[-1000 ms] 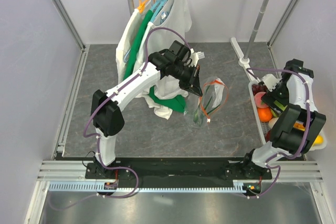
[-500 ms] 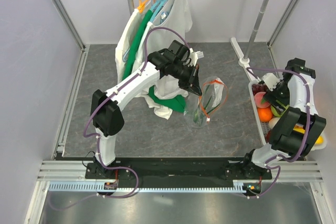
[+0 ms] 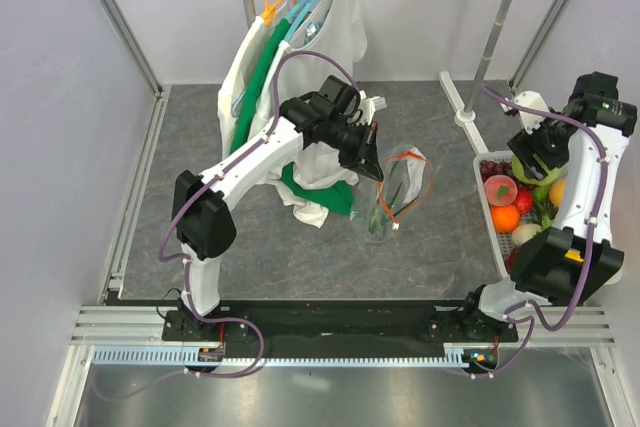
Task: Place the food in the zip-top bag and seal the zipper
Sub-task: Pick up the fake fruit from the bin, then place the fake fruit in the zipper food storage bag.
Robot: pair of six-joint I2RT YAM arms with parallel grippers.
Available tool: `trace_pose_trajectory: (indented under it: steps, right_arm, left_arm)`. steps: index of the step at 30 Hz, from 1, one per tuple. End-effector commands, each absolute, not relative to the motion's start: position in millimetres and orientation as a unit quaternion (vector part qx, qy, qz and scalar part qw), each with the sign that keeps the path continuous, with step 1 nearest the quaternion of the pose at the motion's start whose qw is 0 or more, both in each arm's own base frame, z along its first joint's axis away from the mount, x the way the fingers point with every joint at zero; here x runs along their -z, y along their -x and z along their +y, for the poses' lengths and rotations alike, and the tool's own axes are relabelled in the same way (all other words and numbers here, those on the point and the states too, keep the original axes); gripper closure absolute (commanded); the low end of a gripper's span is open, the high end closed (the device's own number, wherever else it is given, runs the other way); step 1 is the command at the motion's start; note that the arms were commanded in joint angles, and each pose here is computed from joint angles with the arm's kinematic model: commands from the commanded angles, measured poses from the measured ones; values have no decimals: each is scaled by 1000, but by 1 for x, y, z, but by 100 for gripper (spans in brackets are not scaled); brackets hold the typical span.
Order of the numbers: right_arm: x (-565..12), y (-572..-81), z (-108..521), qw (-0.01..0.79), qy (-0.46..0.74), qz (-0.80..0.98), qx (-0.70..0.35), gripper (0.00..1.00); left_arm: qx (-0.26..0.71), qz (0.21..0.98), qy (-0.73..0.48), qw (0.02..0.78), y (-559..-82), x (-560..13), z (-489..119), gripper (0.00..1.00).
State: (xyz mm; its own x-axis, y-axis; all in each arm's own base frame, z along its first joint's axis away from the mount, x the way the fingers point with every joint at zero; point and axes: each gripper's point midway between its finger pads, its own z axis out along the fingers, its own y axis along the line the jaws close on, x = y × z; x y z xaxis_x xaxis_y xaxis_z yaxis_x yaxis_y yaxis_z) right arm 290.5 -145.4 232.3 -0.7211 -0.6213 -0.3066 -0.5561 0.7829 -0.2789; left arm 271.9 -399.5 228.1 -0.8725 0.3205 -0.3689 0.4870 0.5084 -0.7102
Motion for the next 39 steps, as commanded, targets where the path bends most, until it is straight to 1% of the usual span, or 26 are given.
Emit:
trace_pose_trajectory:
  steps: [1,3,4,6,7,10,11,13,14,15,16,17,18,21,25,26,28,34,37,39]
  right_arm:
    - [-272,-280,-56,293,329,897,-46,38]
    - [-288,-285,-29,336,319,881,-97,38]
    - [-299,-288,-1,364,325,859,-154,38]
    - [-318,-286,37,389,324,831,-231,39]
    - [-335,-283,62,412,330,796,-296,39]
    - [-355,-270,108,414,325,743,-412,42]
    - [-341,-268,117,390,302,749,-443,43]
    - [-344,-268,139,396,302,734,-463,44]
    - [-317,-268,143,377,280,750,-465,44]
    - [-327,-273,152,424,313,724,-446,43]
    - [-322,-271,156,416,292,731,-456,43]
    - [-307,-280,153,428,283,739,-436,42]
    - [-305,-271,166,424,300,733,-439,42]
    - [-277,-274,169,415,313,753,-404,36]
    - [-249,-279,165,396,333,780,-352,21]
    - [-250,-280,164,394,335,783,-345,9]
    - [-254,-281,162,398,338,786,-329,2]
    - [-294,-281,151,424,323,793,-295,2]
    - [-296,-282,142,423,290,814,-273,2]
    - [-290,-276,137,408,272,828,-271,2]
  left_arm:
    - [449,855,-237,110,-275,-243,-397,98]
    - [447,856,-236,112,-277,-241,-397,98]
    - [447,856,-235,110,-277,-241,-397,98]
    - [448,857,-231,105,-277,-238,-397,98]
    - [450,856,-230,105,-278,-239,-397,98]
    - [457,853,-228,105,-280,-244,-397,98]
    - [459,853,-226,103,-281,-244,-397,98]
    - [464,851,-223,104,-283,-247,-396,98]
    - [466,851,-221,103,-284,-247,-394,98]
    - [468,850,-220,102,-285,-248,-393,98]
    - [470,850,-216,99,-285,-247,-393,98]
    - [473,850,-213,96,-286,-248,-391,98]
    - [474,849,-212,96,-287,-248,-391,98]
    - [479,848,-207,91,-287,-248,-389,98]
    - [483,845,-208,90,-286,-252,-389,98]
    - [483,846,-208,91,-286,-251,-388,98]
    - [483,846,-207,88,-286,-250,-388,98]
    - [486,847,-198,87,-291,-250,-383,98]
    - [487,847,-196,85,-292,-250,-382,98]
    - [489,846,-194,85,-292,-251,-382,98]
